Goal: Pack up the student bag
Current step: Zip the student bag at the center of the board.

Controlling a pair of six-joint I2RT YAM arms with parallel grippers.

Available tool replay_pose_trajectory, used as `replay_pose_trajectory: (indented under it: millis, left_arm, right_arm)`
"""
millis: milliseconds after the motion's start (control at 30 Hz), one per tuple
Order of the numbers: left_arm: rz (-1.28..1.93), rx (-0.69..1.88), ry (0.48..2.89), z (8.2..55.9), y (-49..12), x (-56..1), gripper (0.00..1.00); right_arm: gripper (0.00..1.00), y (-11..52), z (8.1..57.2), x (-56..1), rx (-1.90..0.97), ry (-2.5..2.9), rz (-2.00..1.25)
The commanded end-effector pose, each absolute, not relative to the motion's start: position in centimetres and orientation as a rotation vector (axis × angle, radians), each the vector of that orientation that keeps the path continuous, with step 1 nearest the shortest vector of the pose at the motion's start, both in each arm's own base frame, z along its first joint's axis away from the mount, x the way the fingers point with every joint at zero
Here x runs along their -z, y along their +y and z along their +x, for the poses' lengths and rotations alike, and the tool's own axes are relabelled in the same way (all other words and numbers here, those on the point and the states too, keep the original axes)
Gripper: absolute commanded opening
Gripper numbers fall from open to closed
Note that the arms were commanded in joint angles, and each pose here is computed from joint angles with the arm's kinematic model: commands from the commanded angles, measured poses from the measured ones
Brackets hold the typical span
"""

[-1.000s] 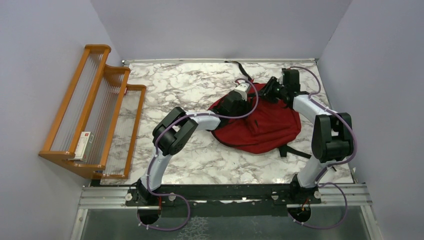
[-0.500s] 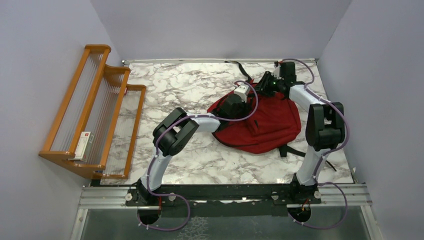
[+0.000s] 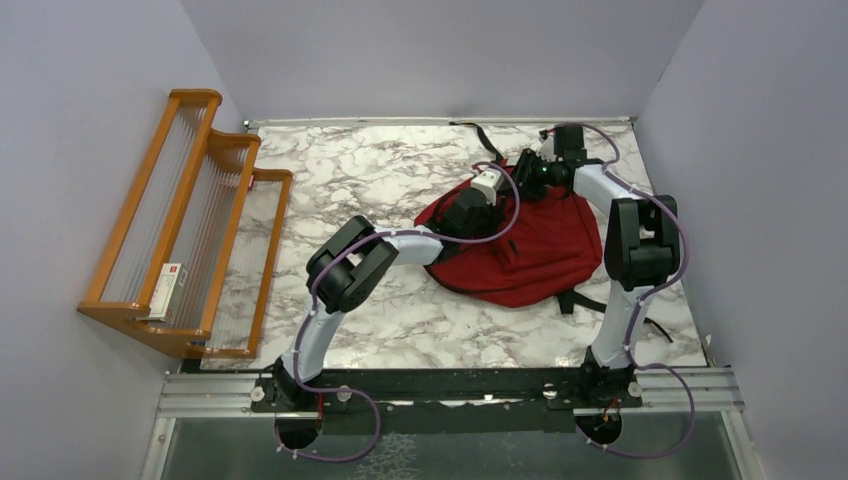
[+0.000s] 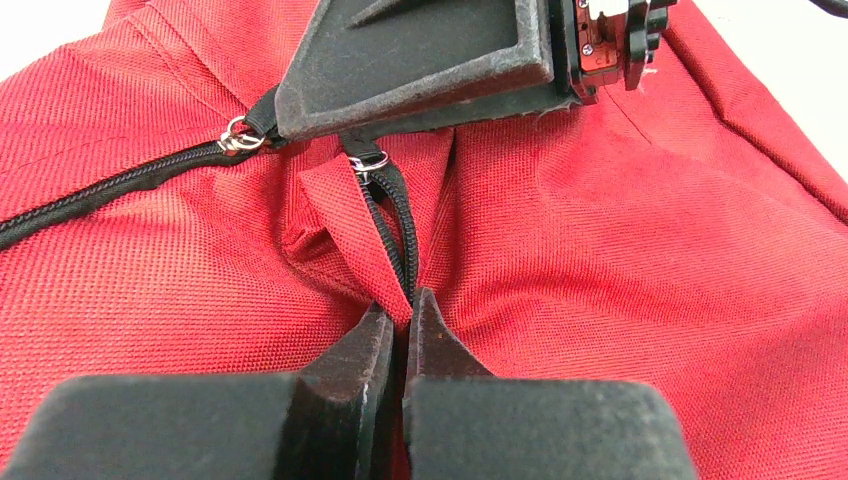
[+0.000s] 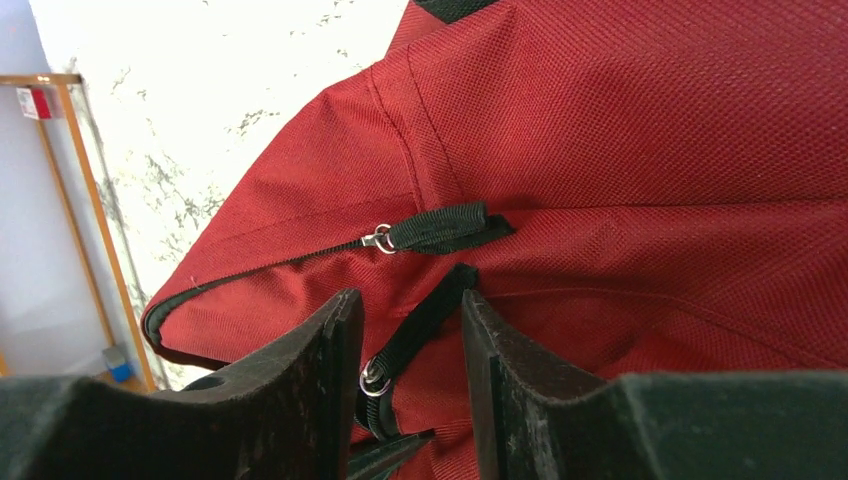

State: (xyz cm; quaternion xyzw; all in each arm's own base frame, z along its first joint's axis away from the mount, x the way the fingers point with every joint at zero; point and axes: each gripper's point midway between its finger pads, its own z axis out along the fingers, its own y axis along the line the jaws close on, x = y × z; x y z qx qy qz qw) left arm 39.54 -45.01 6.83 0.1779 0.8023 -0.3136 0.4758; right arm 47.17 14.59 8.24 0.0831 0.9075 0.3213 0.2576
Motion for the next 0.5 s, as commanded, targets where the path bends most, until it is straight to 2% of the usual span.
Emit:
replay_pose_trajectory:
  millis: [0,167,467]
  left_arm:
    - [0.679,0.641,2.356,30.94,-42.64,5.13,0.00]
    - [0.687,0.640,2.356,30.78,-42.80,5.14,0.00]
    - [0.690,0.634,2.359,30.74,-42.69,5.02,0.00]
  right_arm:
    - [0.46,16.00,46.14,-8.03,-0.963,2.508,0.154]
    - [0.42,16.52,45.97,-7.95,-0.991,2.518,0.123]
    - [0.14,16.49,46.49,-8.55,-0.982,2.492,0.115]
